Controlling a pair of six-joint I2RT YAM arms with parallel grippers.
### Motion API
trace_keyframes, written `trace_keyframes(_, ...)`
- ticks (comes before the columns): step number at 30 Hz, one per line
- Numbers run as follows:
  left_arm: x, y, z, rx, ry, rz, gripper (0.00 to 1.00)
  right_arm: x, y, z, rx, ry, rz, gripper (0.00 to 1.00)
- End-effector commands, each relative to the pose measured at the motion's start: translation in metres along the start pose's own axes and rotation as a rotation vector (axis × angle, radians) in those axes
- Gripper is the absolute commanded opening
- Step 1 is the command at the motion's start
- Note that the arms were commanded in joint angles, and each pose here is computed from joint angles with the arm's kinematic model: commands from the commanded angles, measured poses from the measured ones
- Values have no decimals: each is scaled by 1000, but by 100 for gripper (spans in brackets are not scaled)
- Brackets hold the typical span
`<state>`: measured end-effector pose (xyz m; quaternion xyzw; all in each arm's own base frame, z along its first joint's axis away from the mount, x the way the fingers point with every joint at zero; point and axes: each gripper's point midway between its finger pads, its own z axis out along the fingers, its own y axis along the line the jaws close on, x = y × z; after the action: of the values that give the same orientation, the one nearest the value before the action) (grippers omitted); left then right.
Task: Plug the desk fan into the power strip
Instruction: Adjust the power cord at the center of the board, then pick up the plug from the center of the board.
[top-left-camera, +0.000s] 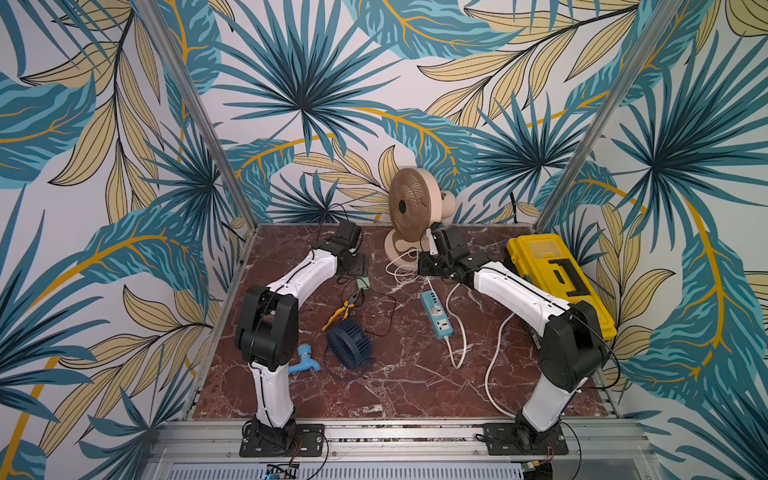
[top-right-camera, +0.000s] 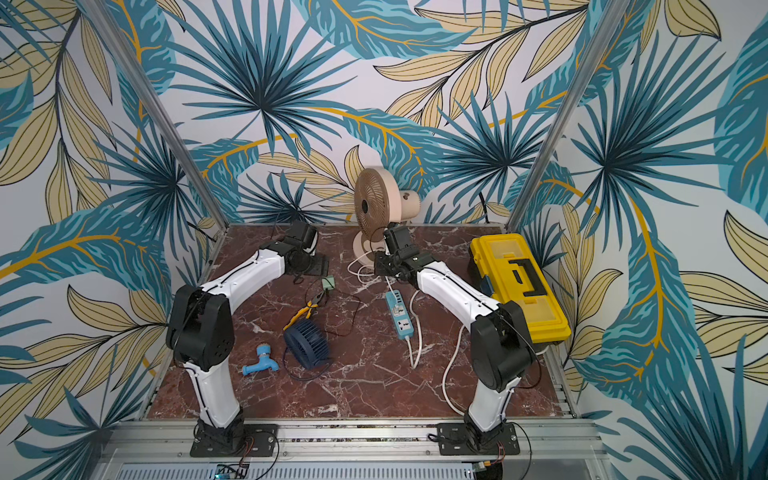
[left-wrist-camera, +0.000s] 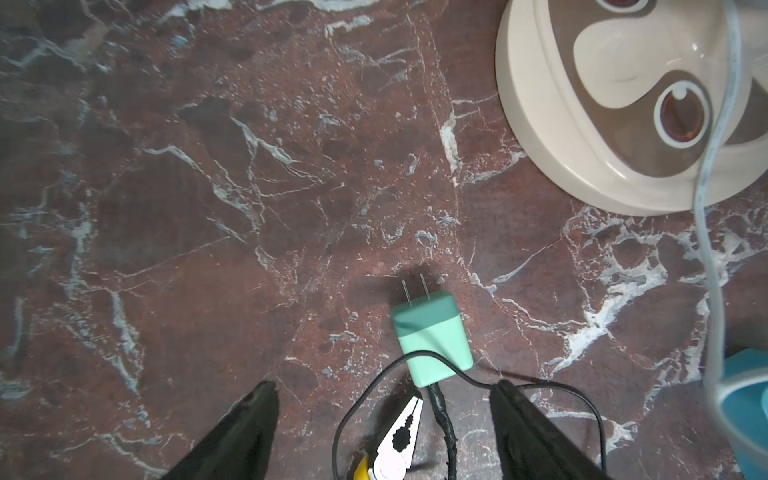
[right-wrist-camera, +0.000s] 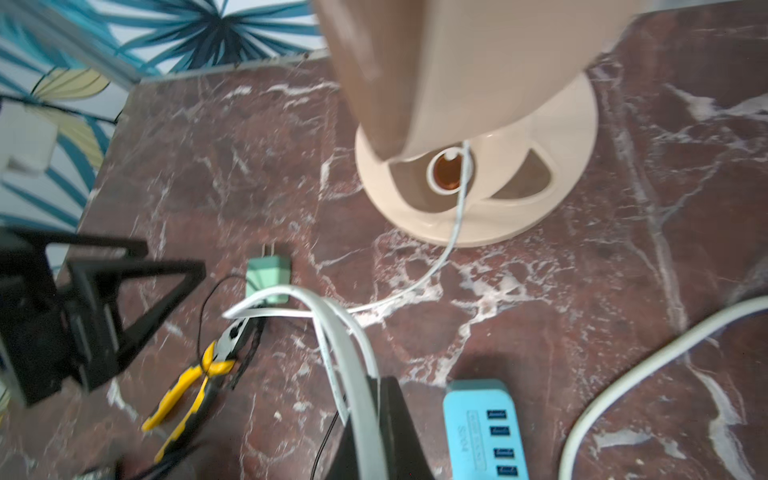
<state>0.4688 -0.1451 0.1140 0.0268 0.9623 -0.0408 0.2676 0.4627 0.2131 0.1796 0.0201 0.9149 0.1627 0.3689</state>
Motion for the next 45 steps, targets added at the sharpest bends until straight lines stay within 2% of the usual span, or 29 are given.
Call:
trace_keyframes(1,1,-7,4,39,35,2,84,-29,-34,13,61,-114,140,0)
trace_keyframes(7,15,-8,28,31,88,-17,89,-39,-79,18,142,-181,259,0)
trace_keyframes(11,13,-15,37,32,98,-22,90,-34,-109,20,233,-176,300,0)
trace_keyframes(12,13,-17,40,30,101,-21,90,-33,-114,20,248,-171,297,3)
trace_keyframes(16,15,-27,50,12,117,-4,88,-30,-127,21,252,-140,289,42)
trace_keyframes(20,20,-32,60,-9,136,2,80,-29,-125,15,208,-101,256,72)
trace_keyframes(22,21,-33,63,-18,139,6,73,-28,-120,9,184,-71,239,82)
trace_keyframes(24,21,-36,63,-25,141,14,65,-28,-111,2,143,-55,224,97)
trace_keyframes(28,20,-44,59,-21,133,25,44,-30,-97,-21,84,-41,214,100)
trace_keyframes(31,14,-43,52,-42,108,28,36,-31,-92,-38,80,-28,216,99)
trace_keyframes(38,-4,-64,7,30,0,34,30,-31,-62,-76,-76,-35,211,100)
trace_keyframes(45,-12,-82,-63,235,-152,-30,28,-12,-21,-91,-362,-30,218,99)
